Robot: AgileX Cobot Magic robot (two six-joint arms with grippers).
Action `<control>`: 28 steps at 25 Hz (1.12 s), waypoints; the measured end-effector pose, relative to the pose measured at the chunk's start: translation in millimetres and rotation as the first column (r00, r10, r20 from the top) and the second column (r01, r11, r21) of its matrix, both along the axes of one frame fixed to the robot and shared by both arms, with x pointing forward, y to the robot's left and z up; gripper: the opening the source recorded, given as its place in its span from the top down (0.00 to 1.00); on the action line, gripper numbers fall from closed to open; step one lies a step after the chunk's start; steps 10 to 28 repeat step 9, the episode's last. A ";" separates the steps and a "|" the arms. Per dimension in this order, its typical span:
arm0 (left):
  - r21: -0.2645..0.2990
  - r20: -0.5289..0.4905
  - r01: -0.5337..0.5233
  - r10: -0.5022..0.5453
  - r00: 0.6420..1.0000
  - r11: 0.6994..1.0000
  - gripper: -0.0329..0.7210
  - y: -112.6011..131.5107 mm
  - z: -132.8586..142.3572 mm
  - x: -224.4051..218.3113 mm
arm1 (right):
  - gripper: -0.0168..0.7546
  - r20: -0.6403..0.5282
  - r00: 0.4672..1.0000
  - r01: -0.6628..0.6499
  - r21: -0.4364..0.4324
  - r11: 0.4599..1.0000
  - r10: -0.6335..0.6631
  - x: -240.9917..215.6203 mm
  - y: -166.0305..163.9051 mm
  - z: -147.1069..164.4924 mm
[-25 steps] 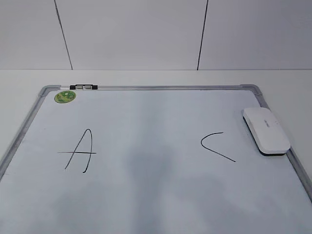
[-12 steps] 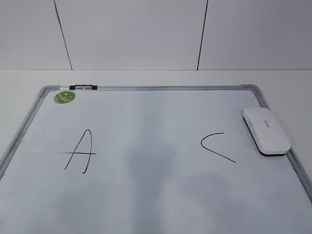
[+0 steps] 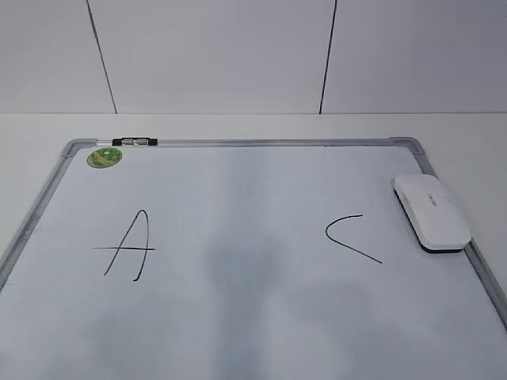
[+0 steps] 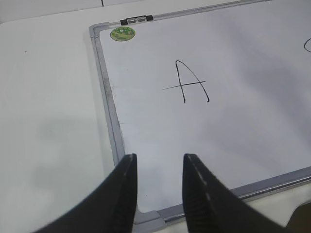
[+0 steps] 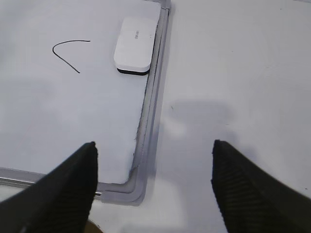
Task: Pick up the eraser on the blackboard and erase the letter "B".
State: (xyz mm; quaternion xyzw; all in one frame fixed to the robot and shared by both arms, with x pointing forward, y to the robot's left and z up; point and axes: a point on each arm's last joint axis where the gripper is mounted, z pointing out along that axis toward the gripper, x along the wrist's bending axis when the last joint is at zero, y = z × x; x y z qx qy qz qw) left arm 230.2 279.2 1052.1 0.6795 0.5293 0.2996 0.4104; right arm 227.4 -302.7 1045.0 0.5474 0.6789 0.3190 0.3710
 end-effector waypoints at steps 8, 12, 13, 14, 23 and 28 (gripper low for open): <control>0.000 0.000 0.000 0.000 1.000 1.000 0.64 0.0 0.0 0.0 | 0.23 0.002 1.000 0.000 0.000 1.000 0.000 0.1 0.0 0.1; 0.000 0.000 0.000 0.000 1.000 1.000 0.64 0.0 0.0 0.0 | 0.23 0.002 1.000 0.000 0.000 1.000 0.000 0.1 0.0 0.1; 0.000 0.000 0.000 0.000 1.000 1.000 0.64 0.0 0.0 0.0 | 0.23 0.002 1.000 0.000 0.000 1.000 0.000 0.1 0.0 0.1; 0.000 0.000 0.000 0.000 1.000 1.000 0.64 0.0 0.0 0.0 | 0.23 0.002 1.000 0.000 0.000 1.000 0.000 0.1 0.0 0.1; 0.000 0.000 0.000 0.000 1.000 1.000 0.64 0.0 0.0 0.0 | 0.23 0.002 1.000 0.000 0.000 1.000 0.000 0.1 0.0 0.1; 0.000 0.000 0.000 0.000 1.000 1.000 0.64 0.0 0.0 0.0 | 0.23 0.002 1.000 0.000 0.000 1.000 0.000 0.1 0.0 0.1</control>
